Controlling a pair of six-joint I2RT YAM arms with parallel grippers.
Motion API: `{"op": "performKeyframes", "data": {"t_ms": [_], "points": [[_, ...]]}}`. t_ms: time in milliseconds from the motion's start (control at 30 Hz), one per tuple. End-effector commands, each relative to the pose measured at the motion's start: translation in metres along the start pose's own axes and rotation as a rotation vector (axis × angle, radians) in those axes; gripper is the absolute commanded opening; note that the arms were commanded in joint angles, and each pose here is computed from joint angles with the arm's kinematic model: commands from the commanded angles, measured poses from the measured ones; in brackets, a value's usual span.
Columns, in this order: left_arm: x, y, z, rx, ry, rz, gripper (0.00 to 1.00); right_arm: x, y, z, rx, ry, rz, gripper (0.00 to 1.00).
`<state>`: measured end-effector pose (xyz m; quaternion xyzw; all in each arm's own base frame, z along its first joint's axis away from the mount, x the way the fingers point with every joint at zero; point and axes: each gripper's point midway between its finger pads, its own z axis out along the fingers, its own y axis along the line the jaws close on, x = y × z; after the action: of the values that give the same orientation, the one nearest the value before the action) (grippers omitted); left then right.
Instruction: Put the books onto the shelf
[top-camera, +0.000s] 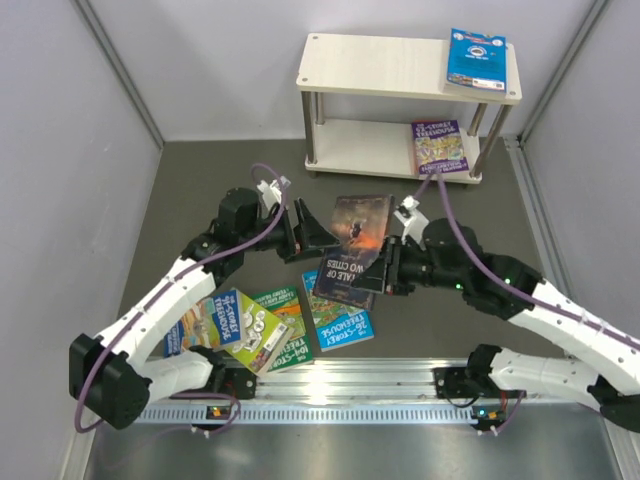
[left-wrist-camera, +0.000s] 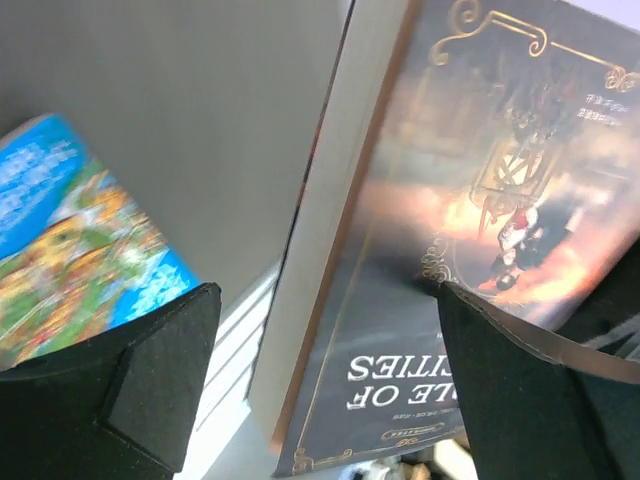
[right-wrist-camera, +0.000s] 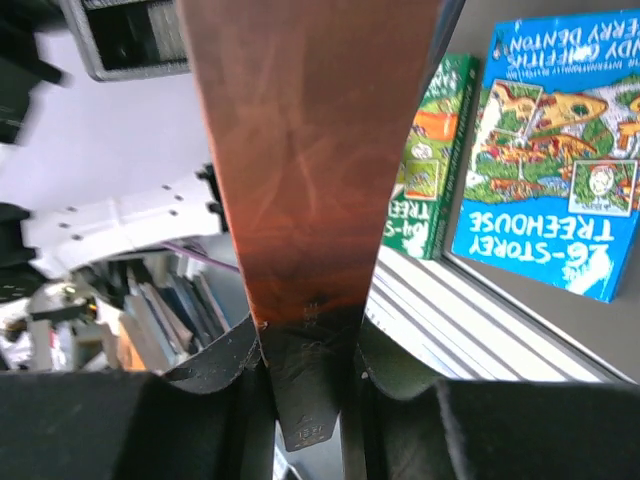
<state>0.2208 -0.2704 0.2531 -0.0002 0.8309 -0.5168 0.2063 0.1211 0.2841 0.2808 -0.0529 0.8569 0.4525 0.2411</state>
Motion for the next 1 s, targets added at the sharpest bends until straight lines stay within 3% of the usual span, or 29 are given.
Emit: {"op": "performKeyframes", "data": {"t_ms": [0, 133, 333, 567, 700, 800, 833, 967], "points": [[-0.015, -0.059, -0.010, 0.293, -0.061, -0.001, 0.95, -0.038, 0.060, -0.043, -0.302, -0.185, -0.026, 0.00], [-0.015, -0.077, -0.021, 0.461, -0.104, -0.023, 0.99, -0.050, 0.051, -0.055, -0.358, -0.279, 0.029, 0.00], [-0.012, -0.092, -0.028, 0.564, -0.070, -0.048, 0.99, -0.060, 0.072, -0.069, -0.540, -0.334, 0.063, 0.00], [-0.008, -0.071, -0.007, 0.473, -0.007, -0.019, 0.99, -0.069, 0.098, -0.081, -0.695, -0.344, 0.052, 0.00], [-0.001, -0.035, 0.008, 0.290, 0.029, -0.046, 0.99, -0.074, 0.108, -0.093, -0.748, -0.350, 0.044, 0.00], [0.004, -0.023, 0.012, 0.267, 0.034, -0.075, 0.99, -0.075, 0.110, -0.096, -0.784, -0.339, 0.046, 0.00], [-0.001, -0.035, 0.009, 0.333, 0.007, -0.045, 0.99, -0.075, 0.111, -0.097, -0.795, -0.341, 0.048, 0.00], [-0.013, -0.066, -0.004, 0.527, -0.042, -0.151, 0.99, -0.073, 0.102, -0.091, -0.796, -0.348, 0.061, 0.00]]}}
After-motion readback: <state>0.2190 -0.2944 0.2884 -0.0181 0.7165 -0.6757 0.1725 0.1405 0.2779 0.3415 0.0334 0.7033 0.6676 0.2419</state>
